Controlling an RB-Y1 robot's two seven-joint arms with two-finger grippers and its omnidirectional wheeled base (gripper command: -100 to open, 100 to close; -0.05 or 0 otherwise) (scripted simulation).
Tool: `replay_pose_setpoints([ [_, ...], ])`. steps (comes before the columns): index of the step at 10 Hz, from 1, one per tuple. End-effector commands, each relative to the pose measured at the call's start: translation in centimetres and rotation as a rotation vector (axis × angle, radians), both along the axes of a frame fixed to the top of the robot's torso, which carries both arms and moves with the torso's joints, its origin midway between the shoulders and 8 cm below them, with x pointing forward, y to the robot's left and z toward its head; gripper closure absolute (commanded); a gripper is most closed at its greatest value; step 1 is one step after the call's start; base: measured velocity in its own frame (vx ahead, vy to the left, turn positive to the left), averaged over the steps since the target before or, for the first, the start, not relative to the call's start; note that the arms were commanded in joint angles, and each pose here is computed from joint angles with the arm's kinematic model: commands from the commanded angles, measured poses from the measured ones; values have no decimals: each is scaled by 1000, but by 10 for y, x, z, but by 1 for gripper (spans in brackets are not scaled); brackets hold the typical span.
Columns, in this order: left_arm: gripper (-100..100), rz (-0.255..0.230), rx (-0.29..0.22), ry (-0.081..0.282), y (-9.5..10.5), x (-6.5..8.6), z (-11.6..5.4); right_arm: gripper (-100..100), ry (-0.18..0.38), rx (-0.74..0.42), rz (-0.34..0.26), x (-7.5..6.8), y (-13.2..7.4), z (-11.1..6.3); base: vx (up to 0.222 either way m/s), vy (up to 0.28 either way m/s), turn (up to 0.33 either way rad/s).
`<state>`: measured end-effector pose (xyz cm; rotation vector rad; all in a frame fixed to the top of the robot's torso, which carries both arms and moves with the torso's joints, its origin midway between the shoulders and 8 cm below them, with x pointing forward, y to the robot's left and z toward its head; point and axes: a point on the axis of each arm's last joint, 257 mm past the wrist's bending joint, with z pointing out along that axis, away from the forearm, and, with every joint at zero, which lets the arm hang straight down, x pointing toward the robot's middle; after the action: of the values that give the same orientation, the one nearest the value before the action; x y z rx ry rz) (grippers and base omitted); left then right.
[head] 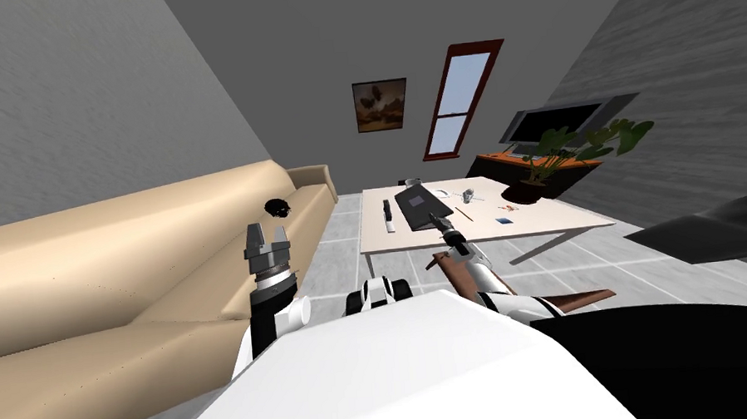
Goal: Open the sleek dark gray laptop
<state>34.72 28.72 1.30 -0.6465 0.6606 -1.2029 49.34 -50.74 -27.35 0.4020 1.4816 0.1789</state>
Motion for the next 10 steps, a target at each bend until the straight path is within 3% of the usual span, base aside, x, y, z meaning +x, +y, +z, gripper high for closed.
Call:
replay_pose_setpoints([
  [1,0,0,0,0,0,0,0,-100,3,-3,-15,11,-16,19,-73,32,43],
  [5,0,0,0,0,0,0,0,-100,1,-10,-40,29,-39,50,-84,35,48],
  [6,0,0,0,0,0,0,0,-100,5,-8,-37,27,-37,44,-35,22,7],
  [7,0,0,0,0,0,0,0,0,7,-6,-39,27,-37,43,-10,6,-3],
  [10,0,0,0,0,0,0,0,0,9,-5,-40,27,-37,42,0,0,0],
])
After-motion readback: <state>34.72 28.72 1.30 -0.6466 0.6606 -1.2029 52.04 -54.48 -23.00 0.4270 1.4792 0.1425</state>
